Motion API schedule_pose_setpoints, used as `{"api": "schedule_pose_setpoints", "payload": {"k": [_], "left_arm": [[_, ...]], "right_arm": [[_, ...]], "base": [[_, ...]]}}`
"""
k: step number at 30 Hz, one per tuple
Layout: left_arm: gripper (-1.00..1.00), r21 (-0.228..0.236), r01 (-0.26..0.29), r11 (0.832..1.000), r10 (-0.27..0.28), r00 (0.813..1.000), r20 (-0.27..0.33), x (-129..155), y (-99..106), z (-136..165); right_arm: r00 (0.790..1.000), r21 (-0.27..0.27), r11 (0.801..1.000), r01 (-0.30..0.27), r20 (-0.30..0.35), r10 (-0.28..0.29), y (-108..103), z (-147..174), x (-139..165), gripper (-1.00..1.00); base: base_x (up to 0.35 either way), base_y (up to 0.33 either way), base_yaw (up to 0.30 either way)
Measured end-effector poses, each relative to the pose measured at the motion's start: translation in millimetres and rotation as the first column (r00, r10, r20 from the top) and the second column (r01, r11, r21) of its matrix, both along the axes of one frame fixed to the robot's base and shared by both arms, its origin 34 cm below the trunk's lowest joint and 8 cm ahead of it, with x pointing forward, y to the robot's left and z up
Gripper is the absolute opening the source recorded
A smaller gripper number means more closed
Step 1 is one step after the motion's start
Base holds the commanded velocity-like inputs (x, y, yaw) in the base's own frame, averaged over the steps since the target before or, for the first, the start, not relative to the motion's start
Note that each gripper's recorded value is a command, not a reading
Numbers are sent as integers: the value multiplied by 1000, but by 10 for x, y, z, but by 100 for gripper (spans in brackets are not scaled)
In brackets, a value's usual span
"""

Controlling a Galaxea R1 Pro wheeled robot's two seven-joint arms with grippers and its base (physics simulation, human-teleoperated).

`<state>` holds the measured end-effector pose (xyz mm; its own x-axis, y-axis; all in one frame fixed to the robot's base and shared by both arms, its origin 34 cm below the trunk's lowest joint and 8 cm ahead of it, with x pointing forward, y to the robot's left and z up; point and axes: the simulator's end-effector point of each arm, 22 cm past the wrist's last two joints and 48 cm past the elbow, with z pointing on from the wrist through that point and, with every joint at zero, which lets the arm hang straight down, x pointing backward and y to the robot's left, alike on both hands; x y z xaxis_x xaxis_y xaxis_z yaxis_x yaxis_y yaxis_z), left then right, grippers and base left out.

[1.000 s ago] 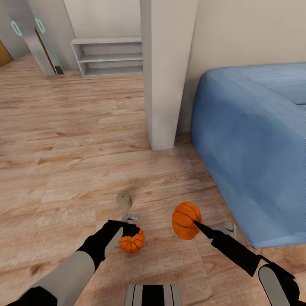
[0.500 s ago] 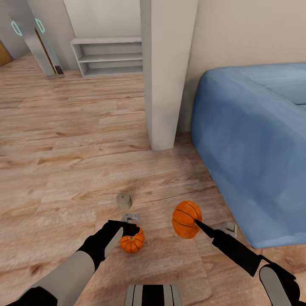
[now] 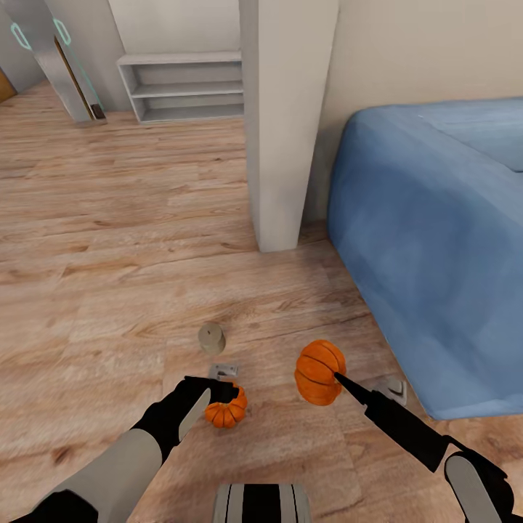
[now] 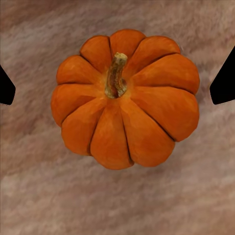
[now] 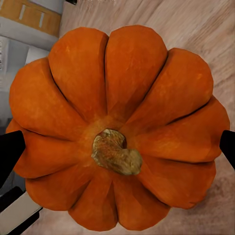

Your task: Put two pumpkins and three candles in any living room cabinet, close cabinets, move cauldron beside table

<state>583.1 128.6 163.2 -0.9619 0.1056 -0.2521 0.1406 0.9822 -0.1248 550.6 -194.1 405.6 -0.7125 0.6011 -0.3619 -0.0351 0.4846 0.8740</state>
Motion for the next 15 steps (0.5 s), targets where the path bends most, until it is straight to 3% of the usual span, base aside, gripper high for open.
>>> {"api": "schedule_pose_setpoints", "payload": {"k": [15], "left_arm": [[100, 1, -2, 1000, 2, 1000, -18, -70, 4, -126]], "right_arm": [[1000, 4, 1000, 1, -23, 0, -2, -113, -22, -100]], "base": [[0, 0, 0]]}}
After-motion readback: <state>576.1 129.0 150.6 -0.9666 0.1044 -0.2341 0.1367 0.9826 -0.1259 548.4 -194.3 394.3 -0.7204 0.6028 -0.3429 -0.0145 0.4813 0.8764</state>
